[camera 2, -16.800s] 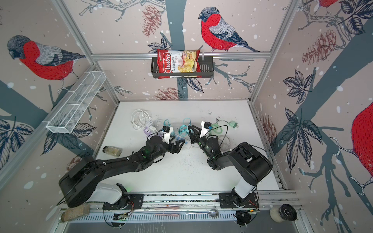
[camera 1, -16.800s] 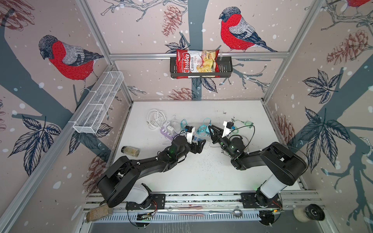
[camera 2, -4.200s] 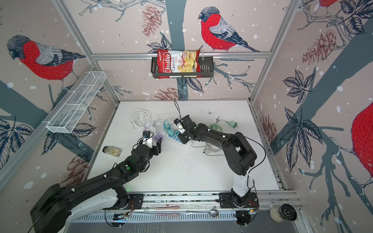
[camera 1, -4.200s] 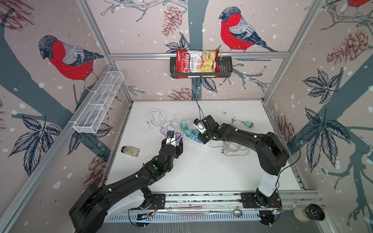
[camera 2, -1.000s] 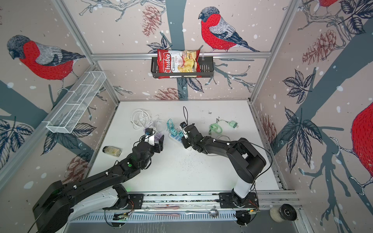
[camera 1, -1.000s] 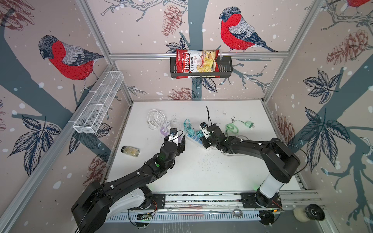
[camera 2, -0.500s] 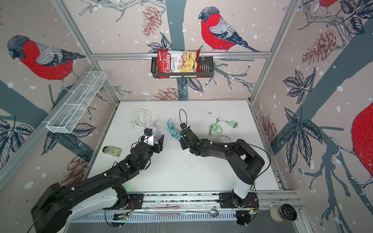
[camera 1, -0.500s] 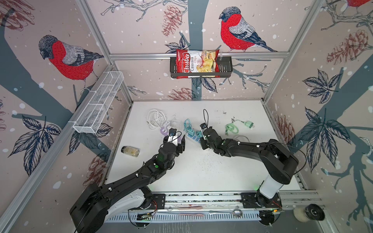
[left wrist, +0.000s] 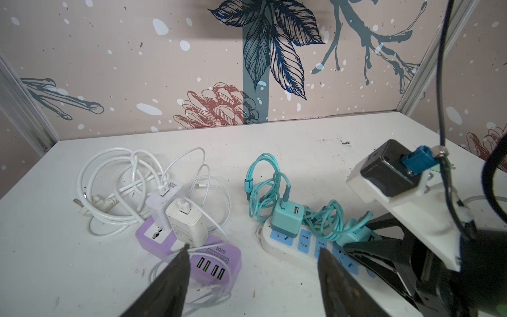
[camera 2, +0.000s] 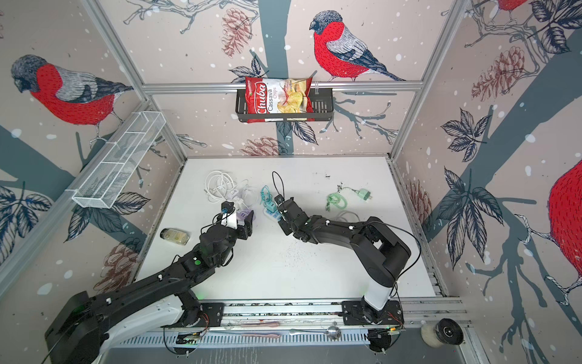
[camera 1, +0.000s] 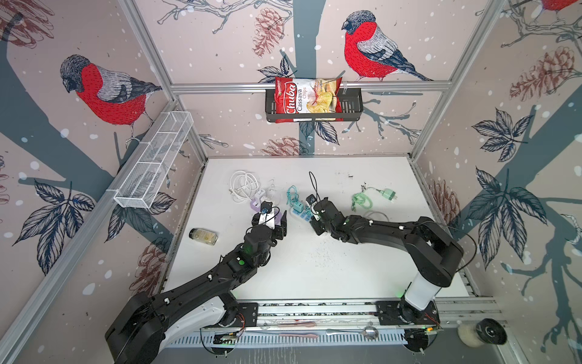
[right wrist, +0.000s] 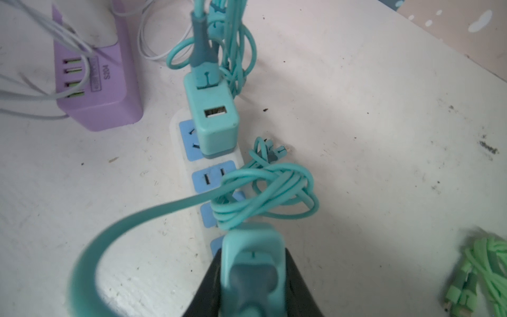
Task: Insert plugs into power strip
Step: Insert the plug into the socket.
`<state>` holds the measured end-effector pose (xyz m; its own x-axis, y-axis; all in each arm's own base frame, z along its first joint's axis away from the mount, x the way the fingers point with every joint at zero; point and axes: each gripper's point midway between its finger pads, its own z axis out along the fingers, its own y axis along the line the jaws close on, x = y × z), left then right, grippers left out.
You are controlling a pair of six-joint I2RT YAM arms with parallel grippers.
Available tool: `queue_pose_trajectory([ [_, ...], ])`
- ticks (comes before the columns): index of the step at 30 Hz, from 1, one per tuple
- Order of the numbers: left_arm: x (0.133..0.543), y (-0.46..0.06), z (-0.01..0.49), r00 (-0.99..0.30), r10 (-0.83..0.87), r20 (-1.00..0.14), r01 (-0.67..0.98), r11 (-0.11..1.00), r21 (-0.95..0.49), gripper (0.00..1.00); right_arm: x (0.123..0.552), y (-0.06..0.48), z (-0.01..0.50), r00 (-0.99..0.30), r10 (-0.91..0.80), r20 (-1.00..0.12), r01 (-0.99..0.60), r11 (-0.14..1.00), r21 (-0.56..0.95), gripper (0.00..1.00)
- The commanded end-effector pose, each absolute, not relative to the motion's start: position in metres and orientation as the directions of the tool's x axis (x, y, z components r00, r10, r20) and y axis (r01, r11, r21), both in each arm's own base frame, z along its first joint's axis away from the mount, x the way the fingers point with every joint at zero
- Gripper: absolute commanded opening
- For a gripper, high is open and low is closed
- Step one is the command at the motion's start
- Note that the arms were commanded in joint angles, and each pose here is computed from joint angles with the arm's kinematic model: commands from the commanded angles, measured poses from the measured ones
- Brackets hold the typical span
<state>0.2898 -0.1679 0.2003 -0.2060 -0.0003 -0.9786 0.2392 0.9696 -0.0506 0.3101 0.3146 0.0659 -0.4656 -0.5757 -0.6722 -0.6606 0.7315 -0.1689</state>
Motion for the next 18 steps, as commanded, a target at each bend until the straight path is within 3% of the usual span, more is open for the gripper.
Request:
queue_pose_trajectory([
  [1,0.292,-0.166,0.207,-0.192,-0.006,-0.981,0.224,0.973,-0.050,0.72,0.243,0.252,0.003,-0.545,-0.784,-0.299,-0.787,0.601,-0.141,0.00],
  [18,0.304,-0.174,0.218,-0.194,0.004,-0.981,0.208,0.977,-0.037,0.72,0.260,0.253,0.020,-0.476,-0.801,-0.362,-0.827,0.548,-0.126,0.00],
])
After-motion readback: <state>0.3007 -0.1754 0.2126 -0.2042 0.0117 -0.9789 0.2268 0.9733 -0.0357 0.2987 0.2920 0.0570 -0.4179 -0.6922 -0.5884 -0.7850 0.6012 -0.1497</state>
